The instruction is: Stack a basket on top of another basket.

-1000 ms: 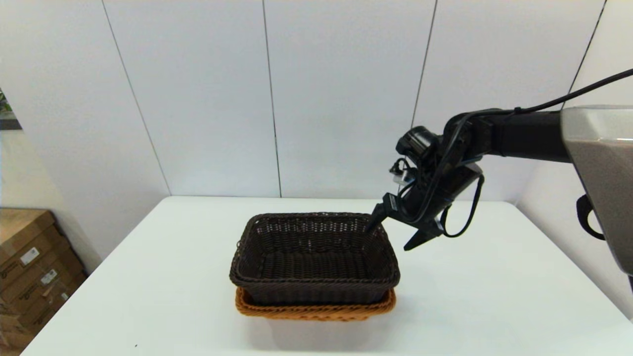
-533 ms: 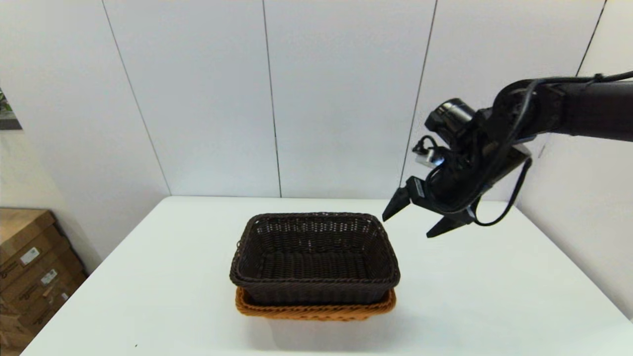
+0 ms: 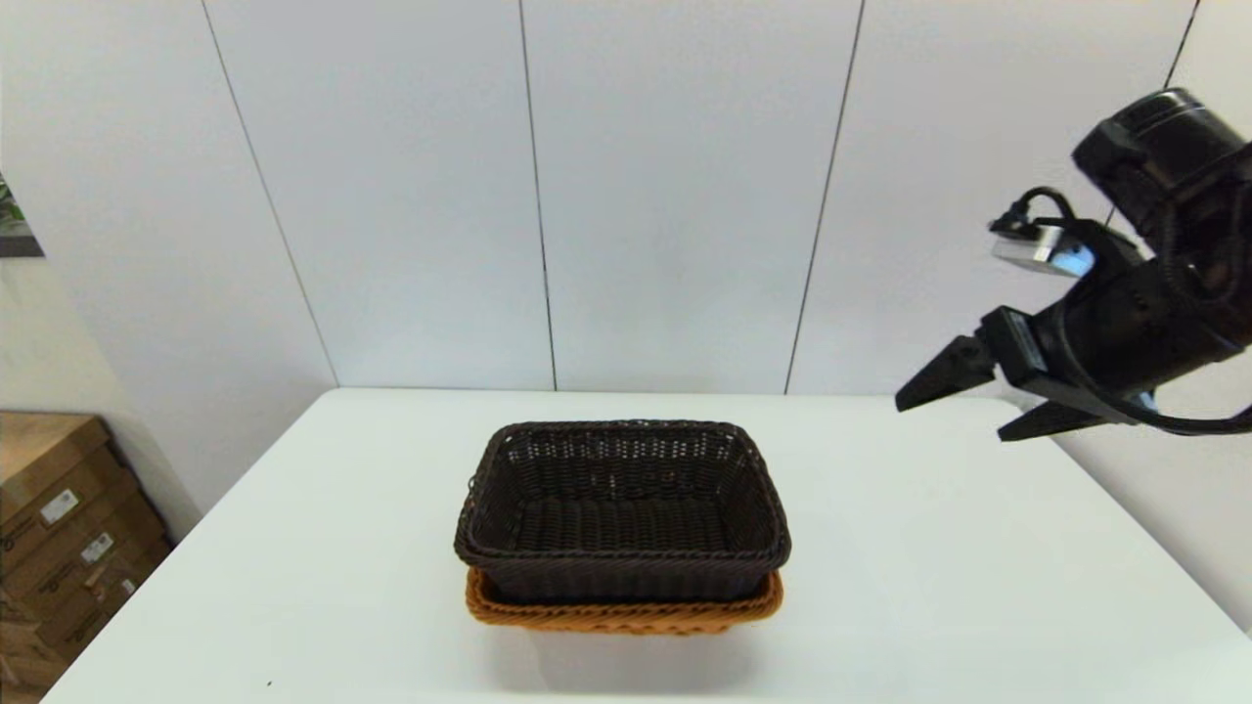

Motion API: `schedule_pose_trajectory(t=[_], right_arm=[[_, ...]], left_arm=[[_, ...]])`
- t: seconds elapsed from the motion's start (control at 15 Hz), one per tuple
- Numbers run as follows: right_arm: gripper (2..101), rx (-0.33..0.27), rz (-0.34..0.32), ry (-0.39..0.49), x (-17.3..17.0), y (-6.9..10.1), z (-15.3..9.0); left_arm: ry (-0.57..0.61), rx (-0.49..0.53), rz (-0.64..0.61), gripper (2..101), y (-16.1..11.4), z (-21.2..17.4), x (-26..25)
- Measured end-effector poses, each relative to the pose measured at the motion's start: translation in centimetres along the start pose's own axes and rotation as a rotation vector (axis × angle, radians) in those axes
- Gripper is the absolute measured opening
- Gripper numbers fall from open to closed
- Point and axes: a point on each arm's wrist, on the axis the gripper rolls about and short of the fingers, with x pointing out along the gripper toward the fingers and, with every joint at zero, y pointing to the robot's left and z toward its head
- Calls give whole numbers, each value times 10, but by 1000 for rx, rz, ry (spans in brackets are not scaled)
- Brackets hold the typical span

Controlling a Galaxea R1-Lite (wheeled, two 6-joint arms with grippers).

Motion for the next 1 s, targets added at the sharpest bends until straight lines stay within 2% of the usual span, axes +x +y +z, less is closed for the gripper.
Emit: schedule_pose_trajectory(t=[0.27,0.6,1.0], right_arm=[[971,-3,-107,-121,-48,-20,-39],[971,-3,-220,-253,-91,-38,-116],[971,-67,-229,-432,-118,-41,-209]], left_arm=[[0,0,0,978,0,0,0],[0,0,0,978,0,0,0],[0,0,0,978,0,0,0]])
